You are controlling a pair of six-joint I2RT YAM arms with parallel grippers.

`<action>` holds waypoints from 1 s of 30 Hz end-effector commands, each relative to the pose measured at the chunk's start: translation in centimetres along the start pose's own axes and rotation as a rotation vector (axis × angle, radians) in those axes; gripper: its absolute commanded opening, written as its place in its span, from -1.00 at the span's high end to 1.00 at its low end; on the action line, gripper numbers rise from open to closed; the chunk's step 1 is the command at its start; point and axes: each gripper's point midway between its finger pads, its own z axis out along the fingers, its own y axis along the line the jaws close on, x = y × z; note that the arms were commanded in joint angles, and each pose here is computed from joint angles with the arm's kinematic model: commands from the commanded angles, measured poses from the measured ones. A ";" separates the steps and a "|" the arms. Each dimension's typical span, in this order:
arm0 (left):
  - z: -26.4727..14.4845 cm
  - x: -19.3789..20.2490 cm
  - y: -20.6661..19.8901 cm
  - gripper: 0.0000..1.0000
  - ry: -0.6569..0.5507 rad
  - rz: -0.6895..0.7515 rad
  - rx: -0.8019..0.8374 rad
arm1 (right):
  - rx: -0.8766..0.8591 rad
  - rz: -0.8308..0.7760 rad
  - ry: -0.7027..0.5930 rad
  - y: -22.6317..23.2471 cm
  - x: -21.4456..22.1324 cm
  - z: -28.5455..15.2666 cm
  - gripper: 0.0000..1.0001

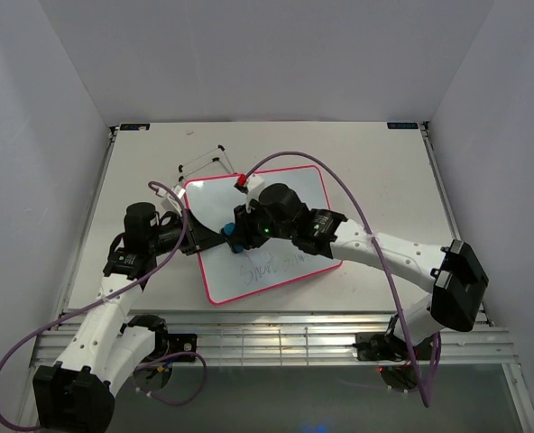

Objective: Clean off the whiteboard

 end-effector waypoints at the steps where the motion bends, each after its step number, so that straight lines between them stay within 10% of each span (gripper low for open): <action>1: -0.1 -0.6 -0.2 1.00 -0.040 0.252 0.008 | 0.187 0.074 0.164 -7.7 5.6 0.4 0.84; 9: 0.0 -0.4 -0.5 1.00 -0.030 0.253 0.023 | 0.471 0.340 0.301 -22.8 16.1 -7.0 0.84; 21: 0.1 -0.3 -0.4 1.00 -0.026 0.250 0.024 | 0.182 0.364 0.223 -20.1 15.8 -6.3 0.84; 30: 0.4 0.2 -0.5 1.00 0.003 0.248 0.048 | 0.405 0.437 0.261 -27.1 15.9 -7.7 0.84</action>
